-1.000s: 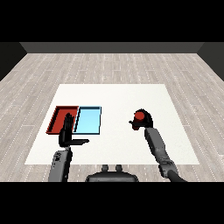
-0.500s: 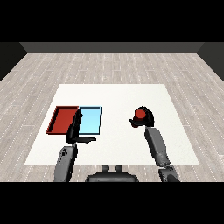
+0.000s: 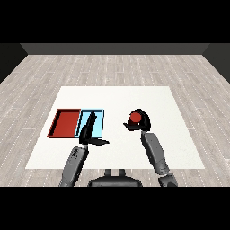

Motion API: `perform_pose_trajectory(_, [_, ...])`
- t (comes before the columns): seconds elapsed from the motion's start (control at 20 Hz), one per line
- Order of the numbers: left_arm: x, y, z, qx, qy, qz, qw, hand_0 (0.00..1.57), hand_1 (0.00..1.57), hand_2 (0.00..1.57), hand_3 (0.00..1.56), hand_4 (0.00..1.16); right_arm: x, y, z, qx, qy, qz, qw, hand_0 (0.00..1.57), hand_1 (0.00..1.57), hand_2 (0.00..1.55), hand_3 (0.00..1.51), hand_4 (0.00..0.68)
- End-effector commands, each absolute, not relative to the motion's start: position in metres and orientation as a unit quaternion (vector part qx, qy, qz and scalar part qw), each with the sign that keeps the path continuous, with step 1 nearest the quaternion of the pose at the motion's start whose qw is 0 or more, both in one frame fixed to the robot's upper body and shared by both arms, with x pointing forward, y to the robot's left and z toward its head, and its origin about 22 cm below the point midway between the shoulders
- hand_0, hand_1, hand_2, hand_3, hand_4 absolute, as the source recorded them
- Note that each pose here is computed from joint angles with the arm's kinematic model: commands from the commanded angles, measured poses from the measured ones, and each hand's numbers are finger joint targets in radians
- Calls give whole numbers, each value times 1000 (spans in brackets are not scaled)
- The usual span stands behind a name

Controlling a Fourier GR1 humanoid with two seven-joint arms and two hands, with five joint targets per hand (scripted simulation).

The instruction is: Pick the red can and put it in the red box

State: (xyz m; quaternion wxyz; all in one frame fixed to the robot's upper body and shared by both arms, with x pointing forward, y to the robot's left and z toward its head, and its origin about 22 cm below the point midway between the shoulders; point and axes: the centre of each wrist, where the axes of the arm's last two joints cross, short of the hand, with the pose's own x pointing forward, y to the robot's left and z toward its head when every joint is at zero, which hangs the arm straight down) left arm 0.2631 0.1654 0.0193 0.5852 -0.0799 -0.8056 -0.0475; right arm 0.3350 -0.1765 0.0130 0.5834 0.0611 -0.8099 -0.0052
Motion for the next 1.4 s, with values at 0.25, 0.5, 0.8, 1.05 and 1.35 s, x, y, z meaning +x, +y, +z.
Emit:
perform_pose_trajectory(0.25, [252,120,42,-120,-796,-60,590,0,0,0,0,0,315,-112,17,80,-823,5,563,1405,1405,1422,1410,640])
perform_pose_trajectory(0.5, [263,95,21,-124,-789,-75,596,0,0,0,0,0,302,-110,28,86,-819,18,567,1376,1376,1404,1398,626])
perform_pose_trajectory(0.8, [269,92,27,-105,-795,-82,592,0,0,0,0,0,323,-86,31,109,-824,27,555,1402,1402,1422,1405,618])
perform_pose_trajectory(1.05, [277,89,4,-99,-778,-99,612,0,0,0,0,0,303,-90,35,118,-824,27,553,1419,1419,1430,1397,629])
perform_pose_trajectory(1.35, [286,78,23,-110,-777,-98,612,0,0,0,0,0,292,-67,53,126,-824,38,552,1447,1447,1433,1393,615])
